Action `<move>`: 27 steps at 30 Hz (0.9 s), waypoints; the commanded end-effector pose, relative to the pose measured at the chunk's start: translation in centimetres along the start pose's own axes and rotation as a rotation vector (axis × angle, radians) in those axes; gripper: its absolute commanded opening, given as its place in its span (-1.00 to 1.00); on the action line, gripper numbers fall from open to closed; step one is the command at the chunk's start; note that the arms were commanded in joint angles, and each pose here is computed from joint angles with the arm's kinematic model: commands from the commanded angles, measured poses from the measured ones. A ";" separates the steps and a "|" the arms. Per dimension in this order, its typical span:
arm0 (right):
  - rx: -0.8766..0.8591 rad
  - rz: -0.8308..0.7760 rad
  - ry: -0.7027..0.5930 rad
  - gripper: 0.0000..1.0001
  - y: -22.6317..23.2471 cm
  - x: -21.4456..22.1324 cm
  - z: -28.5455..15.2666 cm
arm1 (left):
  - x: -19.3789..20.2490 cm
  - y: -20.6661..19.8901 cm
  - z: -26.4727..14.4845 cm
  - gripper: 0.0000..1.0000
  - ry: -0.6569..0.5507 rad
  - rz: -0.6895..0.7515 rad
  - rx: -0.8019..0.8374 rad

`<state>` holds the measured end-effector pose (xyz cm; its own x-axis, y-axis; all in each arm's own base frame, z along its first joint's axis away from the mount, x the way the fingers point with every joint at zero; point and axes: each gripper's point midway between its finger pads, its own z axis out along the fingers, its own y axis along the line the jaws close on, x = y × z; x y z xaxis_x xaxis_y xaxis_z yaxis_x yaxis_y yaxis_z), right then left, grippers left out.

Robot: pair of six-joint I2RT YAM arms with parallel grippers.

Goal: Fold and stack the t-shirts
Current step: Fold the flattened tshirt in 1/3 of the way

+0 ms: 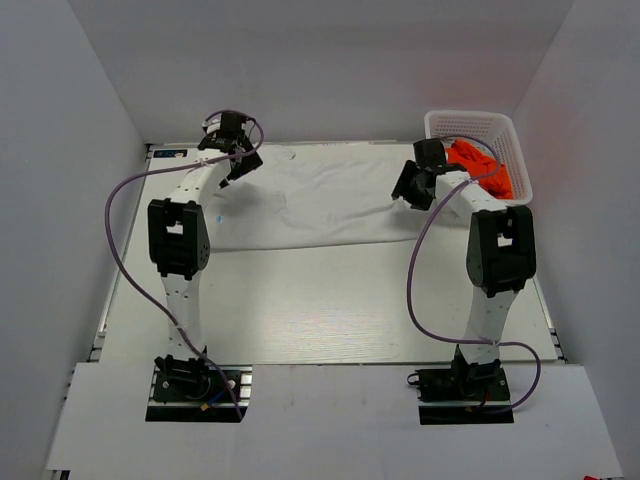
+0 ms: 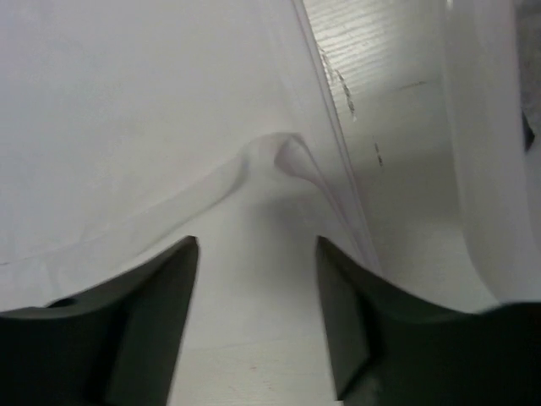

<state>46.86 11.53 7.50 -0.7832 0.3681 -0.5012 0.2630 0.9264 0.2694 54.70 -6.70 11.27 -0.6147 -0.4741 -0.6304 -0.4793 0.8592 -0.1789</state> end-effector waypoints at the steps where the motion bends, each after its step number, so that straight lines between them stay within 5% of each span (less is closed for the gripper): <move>1: -0.132 -0.078 -0.093 0.37 3.2 -2.9 -2.0 | -2.6 0.1 -1.1 0.98 -0.031 -0.026 -0.002; 6: -0.296 -0.135 -0.077 0.60 5.2 -0.4 -3.9 | -2.1 0.4 -4.1 0.98 -0.021 -0.032 0.053; 7: -0.306 -0.146 -0.056 0.63 5.1 0.8 -3.7 | 0.6 1.4 -3.7 0.98 0.039 -0.032 0.049; 8: -0.337 -0.155 -0.039 0.81 5.8 1.7 -3.8 | 0.7 1.1 -4.0 0.98 0.025 -0.041 0.088; 13: -0.357 -0.134 -0.005 0.81 5.7 3.4 -2.2 | 7.4 1.9 -4.1 0.98 0.145 -0.040 0.183; 21: -0.237 -0.099 0.043 0.81 2.3 6.4 0.6 | 14.4 7.8 -1.9 0.98 0.318 -0.017 -0.021; 27: -0.121 -0.092 0.123 0.81 -2.6 12.3 0.1 | 20.6 12.6 -4.4 0.98 0.429 -0.026 -0.116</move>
<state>40.67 15.23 3.33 -0.8193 0.2748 -0.5032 0.0634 0.9157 0.3969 39.89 -7.10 2.50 -0.7458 -0.5331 -0.3995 -0.4964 0.8447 -0.2004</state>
